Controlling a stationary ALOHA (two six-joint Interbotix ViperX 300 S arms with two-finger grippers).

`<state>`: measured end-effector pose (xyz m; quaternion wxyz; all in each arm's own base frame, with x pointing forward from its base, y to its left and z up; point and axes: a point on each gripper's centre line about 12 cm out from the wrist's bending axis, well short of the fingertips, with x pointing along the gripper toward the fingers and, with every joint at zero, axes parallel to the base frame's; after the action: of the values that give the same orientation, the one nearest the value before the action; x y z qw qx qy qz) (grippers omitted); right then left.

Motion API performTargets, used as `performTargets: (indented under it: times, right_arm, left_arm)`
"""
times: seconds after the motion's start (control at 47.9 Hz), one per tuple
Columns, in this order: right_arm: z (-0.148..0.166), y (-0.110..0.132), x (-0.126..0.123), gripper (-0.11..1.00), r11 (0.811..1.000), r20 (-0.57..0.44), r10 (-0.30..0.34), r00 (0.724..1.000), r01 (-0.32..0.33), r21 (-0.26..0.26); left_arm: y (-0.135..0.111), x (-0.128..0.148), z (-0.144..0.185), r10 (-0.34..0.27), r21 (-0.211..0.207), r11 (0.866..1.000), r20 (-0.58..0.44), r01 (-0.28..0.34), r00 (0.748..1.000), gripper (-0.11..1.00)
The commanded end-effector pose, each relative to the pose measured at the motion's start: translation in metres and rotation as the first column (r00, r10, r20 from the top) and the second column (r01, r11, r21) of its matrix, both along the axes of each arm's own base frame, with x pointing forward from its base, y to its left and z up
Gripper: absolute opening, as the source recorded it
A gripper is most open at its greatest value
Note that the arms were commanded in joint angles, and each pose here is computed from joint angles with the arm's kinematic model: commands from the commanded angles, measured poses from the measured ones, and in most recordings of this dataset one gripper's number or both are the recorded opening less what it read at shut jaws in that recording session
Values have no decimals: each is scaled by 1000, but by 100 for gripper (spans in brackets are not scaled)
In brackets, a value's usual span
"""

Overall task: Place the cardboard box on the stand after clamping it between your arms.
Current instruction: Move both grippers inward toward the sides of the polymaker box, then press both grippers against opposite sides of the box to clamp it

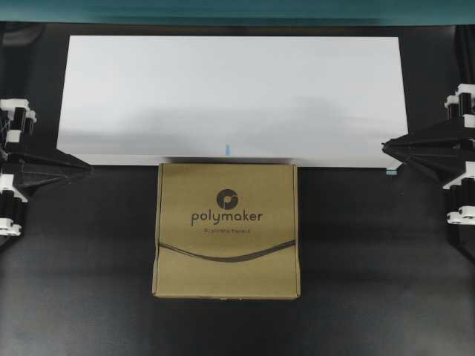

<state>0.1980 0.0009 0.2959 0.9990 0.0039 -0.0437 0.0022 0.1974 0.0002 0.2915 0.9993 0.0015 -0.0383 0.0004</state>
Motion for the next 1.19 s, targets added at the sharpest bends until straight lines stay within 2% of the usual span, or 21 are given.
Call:
performTargets:
  times: [0.0, 0.063, 0.125, 0.209, 0.292, 0.438, 0.605, 0.689, 0.772, 0.877, 0.981, 1.044, 1.106, 1.169]
  right_arm:
    - [1, -1, 4, 2, 1000, -8, -4, 1000, 4, -2]
    - [-7, -1, 6, 5, 1000, -94, -2, 996, 5, 27]
    - [-13, 1, 9, -1, 999, -203, 8, 979, 1, 44]
    - [-22, 4, 11, -1, 998, -356, 23, 934, -2, 58]
    - [-27, 6, 11, -1, 998, -458, 34, 888, -9, 57]
    - [-42, 13, 15, -1, 998, -596, 60, 801, -35, 54]
    - [-66, 22, 29, -1, 997, -706, 80, 704, -62, 50]
    - [-78, 27, 39, -1, 996, -763, 86, 641, -77, 48]
    - [-91, 32, 51, -1, 995, -823, 85, 562, -88, 42]
    - [-101, 36, 67, 1, 995, -866, 80, 493, -94, 38]
    - [-113, 38, 83, 13, 995, -896, 74, 437, -91, 37]
    - [-122, 41, 90, 25, 995, -912, 71, 404, -95, 36]
    - [-130, 44, 97, 44, 994, -923, 71, 378, -100, 35]
    - [-138, 48, 102, 62, 993, -932, 72, 356, -108, 35]
  left_arm:
    - [-1, 3, 16, -10, 20, 1000, 1, 10, 1000, 5]
    - [-1, 4, 16, -9, 4, 1000, -54, 9, 999, 4]
    - [-2, 6, 13, -9, -12, 1000, -150, 8, 989, 0]
    - [-2, 7, 10, -7, -18, 1000, -250, 3, 968, 0]
    - [-2, 7, 9, -5, -14, 1000, -332, 0, 943, 0]
    - [-4, 8, -1, -9, -8, 1000, -476, 6, 879, 0]
    - [-4, 11, -25, -4, -1, 1000, -626, 5, 780, 0]
    - [-8, 15, -37, -15, 2, 1000, -685, 22, 729, 0]
    - [-13, 21, -47, -28, 0, 999, -722, 40, 692, 0]
    - [-15, 31, -57, -30, 2, 999, -763, 49, 646, 0]
    - [-18, 39, -66, -31, 5, 998, -791, 57, 611, 1]
    - [-18, 43, -74, -29, 5, 998, -809, 57, 587, 5]
    - [-18, 46, -80, -29, -2, 999, -824, 47, 566, 18]
    - [-20, 49, -90, -29, -5, 999, -844, 47, 535, 36]
